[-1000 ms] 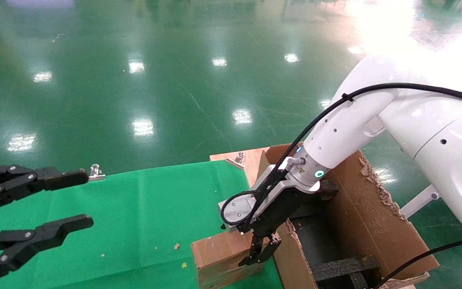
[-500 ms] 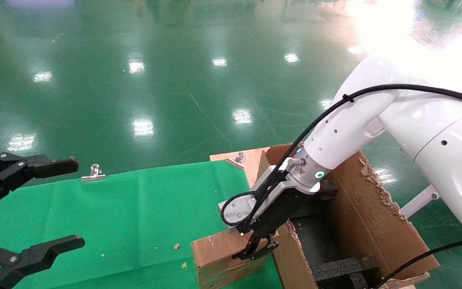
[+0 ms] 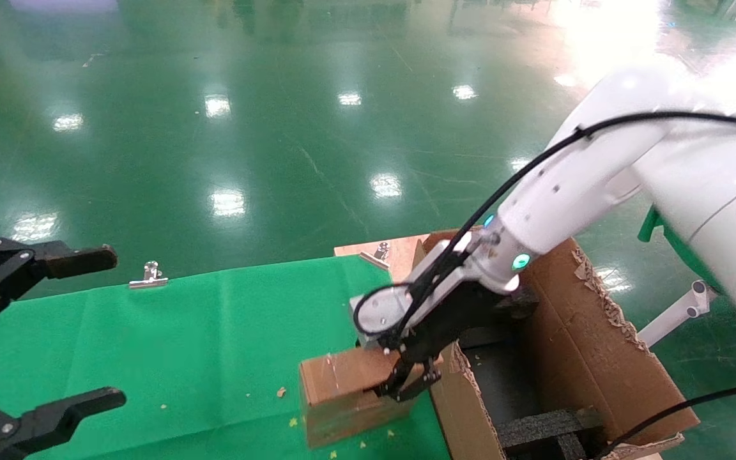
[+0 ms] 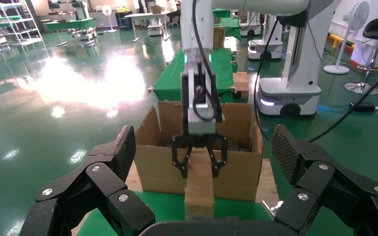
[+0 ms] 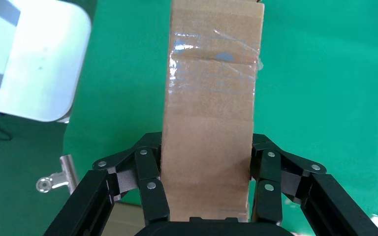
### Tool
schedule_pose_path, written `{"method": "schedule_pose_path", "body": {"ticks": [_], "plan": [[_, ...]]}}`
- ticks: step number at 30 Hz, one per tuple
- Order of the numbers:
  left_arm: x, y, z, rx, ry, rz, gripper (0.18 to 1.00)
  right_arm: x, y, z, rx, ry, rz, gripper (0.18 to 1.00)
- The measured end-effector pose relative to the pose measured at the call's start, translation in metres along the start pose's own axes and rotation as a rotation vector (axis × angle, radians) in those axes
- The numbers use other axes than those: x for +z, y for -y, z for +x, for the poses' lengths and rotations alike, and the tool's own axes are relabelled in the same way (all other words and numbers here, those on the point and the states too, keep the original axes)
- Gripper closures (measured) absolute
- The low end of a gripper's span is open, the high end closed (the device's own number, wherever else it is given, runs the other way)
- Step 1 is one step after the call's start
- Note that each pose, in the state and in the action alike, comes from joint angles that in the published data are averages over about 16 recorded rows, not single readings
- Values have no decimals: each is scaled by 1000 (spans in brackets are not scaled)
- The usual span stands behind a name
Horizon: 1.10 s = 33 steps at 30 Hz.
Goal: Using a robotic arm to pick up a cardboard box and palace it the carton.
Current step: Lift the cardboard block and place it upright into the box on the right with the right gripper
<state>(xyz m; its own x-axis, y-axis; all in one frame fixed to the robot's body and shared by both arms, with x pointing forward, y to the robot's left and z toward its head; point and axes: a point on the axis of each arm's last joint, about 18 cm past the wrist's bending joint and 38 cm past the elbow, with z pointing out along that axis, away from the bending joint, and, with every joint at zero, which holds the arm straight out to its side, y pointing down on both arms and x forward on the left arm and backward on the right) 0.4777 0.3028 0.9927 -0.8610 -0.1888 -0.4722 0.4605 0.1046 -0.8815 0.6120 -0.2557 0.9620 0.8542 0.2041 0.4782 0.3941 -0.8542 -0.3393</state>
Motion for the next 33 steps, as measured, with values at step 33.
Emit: {"method": "schedule_pose_path", "body": {"ticks": [33], "plan": [[0,0,0,0,0,0,184,-236,-49,-44,112,-416,-68,818]]}}
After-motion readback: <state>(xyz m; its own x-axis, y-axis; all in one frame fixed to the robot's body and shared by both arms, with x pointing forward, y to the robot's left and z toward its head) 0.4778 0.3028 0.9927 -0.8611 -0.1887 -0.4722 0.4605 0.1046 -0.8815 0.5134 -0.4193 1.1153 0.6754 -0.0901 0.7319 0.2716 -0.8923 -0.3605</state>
